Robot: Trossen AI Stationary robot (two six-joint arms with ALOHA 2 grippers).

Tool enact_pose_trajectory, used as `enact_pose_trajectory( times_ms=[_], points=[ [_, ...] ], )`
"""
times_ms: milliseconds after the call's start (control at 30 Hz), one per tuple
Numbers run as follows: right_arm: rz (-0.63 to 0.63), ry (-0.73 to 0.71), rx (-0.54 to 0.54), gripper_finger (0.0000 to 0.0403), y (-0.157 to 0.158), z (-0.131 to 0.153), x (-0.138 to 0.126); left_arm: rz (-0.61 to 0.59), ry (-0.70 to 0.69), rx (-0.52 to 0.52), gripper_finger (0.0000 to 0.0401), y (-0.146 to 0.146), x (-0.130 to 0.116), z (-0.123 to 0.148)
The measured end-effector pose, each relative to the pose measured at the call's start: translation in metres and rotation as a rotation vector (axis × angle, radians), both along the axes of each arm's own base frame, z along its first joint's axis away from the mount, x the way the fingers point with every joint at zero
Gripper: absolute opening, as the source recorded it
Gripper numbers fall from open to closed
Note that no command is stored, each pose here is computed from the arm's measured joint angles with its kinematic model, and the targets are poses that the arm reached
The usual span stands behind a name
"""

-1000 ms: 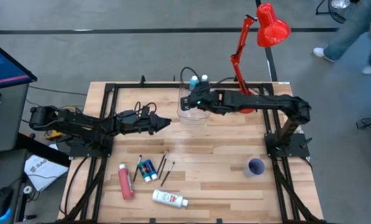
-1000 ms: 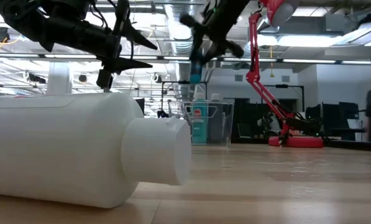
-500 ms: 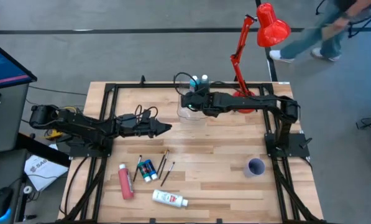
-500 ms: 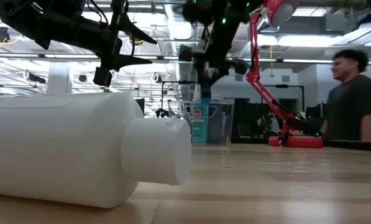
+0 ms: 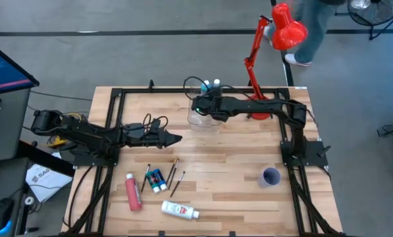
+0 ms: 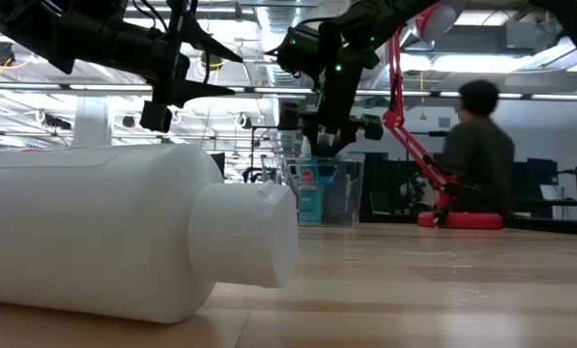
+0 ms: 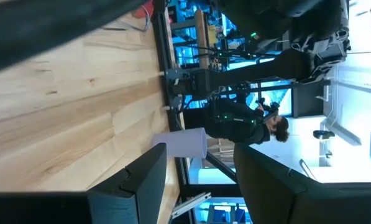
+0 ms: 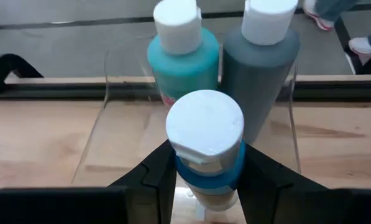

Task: Pick & Place Paint Supplies
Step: Put the blue paint bottle into the transparent bin

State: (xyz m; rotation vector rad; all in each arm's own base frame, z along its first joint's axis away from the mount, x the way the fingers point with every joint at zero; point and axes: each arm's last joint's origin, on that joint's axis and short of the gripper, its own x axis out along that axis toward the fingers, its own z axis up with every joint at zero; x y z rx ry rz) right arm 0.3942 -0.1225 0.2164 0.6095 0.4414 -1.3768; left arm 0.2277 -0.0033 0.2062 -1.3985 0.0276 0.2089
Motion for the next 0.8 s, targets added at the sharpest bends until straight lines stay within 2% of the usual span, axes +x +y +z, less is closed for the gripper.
enact_pose_trajectory(
  times_ms=[333, 800],
  points=[
    [-0.022, 0.028, 0.014, 0.0124, -0.005, -0.022, 0.004, -0.006, 0.006, -0.001, 0.0182, -0.001, 0.0, -0.001],
    [-0.088, 0.008, 0.039, 0.0125, -0.027, -0.026, -0.003, -0.01, 0.006, -0.002, 0.0182, -0.001, 0.0, -0.001]
  ],
)
